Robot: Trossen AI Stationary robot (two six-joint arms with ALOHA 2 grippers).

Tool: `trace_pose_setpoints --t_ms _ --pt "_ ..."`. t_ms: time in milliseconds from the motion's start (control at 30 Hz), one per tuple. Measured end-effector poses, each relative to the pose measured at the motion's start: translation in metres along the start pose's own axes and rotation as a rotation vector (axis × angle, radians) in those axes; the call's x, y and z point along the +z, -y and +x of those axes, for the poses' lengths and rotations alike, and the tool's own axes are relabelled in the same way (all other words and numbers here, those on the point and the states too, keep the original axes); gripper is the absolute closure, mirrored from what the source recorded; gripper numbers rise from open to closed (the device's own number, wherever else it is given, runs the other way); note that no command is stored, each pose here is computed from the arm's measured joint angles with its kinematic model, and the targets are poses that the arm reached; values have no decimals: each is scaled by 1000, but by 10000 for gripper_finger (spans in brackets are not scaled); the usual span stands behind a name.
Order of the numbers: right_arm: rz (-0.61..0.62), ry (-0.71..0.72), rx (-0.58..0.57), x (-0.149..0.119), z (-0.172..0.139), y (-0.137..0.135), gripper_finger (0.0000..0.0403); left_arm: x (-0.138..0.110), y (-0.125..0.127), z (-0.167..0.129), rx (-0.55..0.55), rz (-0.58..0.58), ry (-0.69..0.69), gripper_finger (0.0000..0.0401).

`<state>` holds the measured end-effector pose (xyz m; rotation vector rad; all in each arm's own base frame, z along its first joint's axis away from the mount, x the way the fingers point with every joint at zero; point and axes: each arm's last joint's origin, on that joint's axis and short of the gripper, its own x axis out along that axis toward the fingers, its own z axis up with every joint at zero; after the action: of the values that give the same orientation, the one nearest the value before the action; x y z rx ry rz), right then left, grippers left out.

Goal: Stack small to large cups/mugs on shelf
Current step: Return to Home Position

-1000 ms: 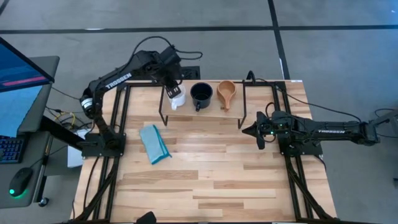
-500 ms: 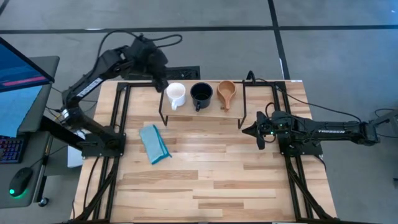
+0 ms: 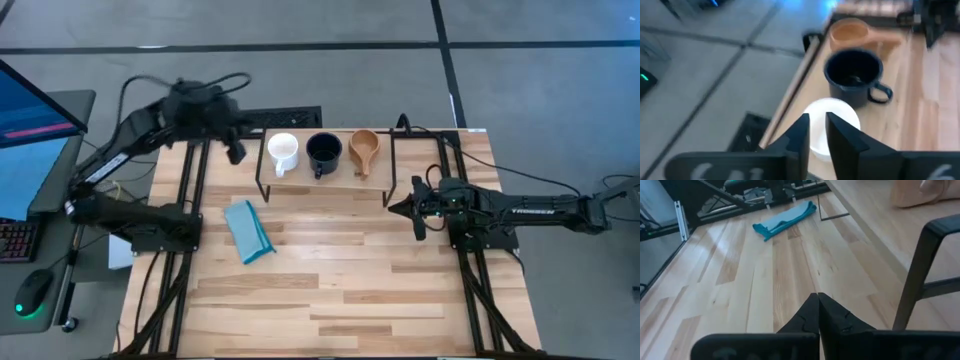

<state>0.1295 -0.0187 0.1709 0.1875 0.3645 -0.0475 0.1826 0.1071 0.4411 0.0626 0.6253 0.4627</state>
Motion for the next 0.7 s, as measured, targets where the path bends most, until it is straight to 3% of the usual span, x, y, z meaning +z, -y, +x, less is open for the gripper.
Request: trace_pose_setpoints --t_ms 367,700 --pt "-48 30 9 3 0 -1 395 -85 19 -46 37 -70 266 399" --pt "-172 107 92 11 -1 -1 397 -153 37 -37 -9 -79 494 401"
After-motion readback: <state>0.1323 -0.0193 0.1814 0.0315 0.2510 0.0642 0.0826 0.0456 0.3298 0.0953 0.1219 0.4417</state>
